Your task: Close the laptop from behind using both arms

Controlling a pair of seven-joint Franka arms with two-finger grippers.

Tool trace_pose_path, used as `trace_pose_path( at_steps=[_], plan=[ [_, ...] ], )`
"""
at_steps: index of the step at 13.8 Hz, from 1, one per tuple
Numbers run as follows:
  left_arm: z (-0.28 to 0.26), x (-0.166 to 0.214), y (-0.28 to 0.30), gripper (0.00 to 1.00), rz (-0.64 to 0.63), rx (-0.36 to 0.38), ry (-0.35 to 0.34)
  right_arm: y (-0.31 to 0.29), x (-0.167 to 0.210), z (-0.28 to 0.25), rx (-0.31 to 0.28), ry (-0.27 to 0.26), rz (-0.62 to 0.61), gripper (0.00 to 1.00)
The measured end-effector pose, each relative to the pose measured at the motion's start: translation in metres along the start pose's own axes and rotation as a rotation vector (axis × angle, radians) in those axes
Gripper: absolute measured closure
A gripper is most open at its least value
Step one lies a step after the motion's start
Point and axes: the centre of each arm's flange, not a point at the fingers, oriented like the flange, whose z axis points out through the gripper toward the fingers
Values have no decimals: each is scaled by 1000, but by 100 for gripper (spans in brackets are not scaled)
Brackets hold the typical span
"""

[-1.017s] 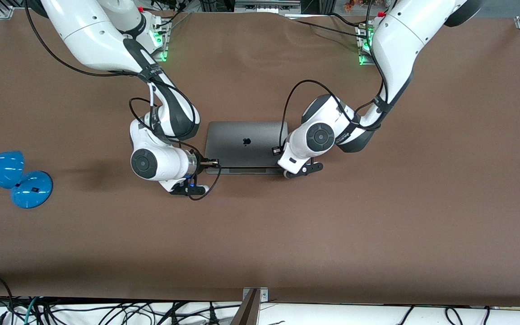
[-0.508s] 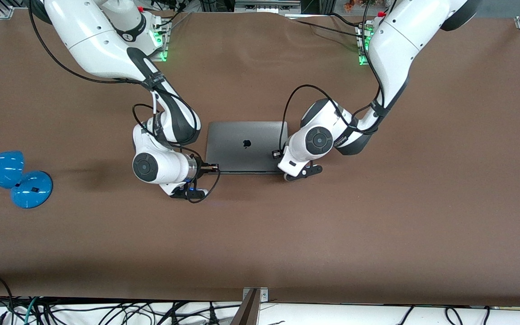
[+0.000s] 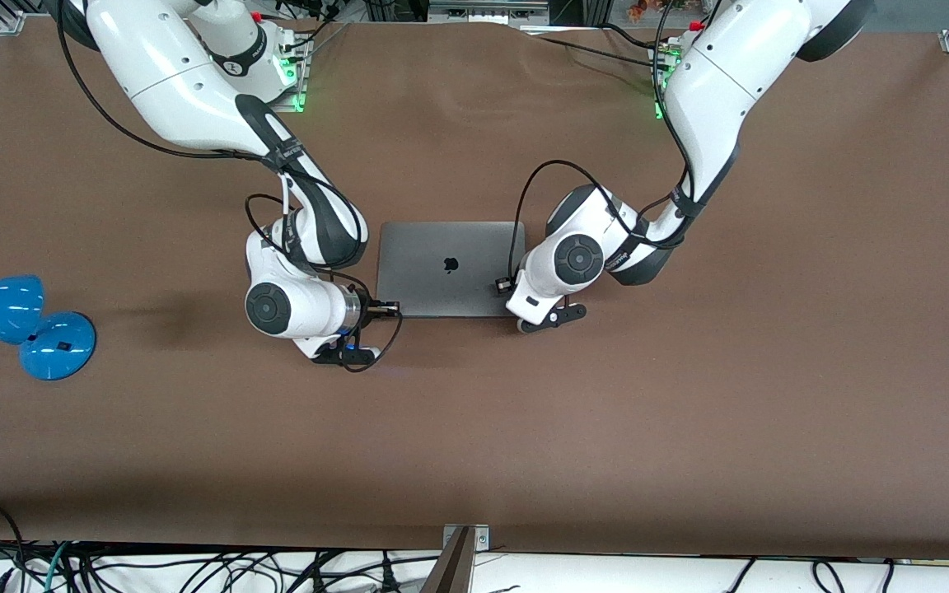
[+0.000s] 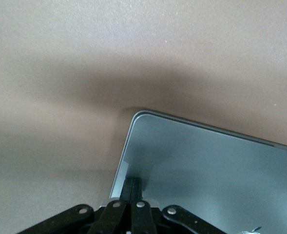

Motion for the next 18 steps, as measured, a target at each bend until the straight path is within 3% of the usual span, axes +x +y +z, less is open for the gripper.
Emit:
trace_pose_path(
  at_steps=[5, 8, 10, 15, 16, 18],
  plan=[
    [1, 1, 0, 99, -1, 0, 0, -2, 1, 9, 2, 6, -3, 95],
    [0, 2, 0, 75, 2, 0, 6, -5, 2, 7, 4, 12, -6, 93],
    [1, 2, -1, 56, 10, 8, 15, -9, 4, -2, 10, 32, -13, 79],
    [2, 4, -2, 7, 9, 8, 17, -13, -7, -77, -10, 90, -65, 30],
    [2, 4, -2, 0, 9, 7, 17, -13, -16, -97, -21, 89, -68, 18],
    [-1, 6, -1, 0, 7, 1, 23, -6, -37, -147, -52, 86, -63, 1]
  ],
)
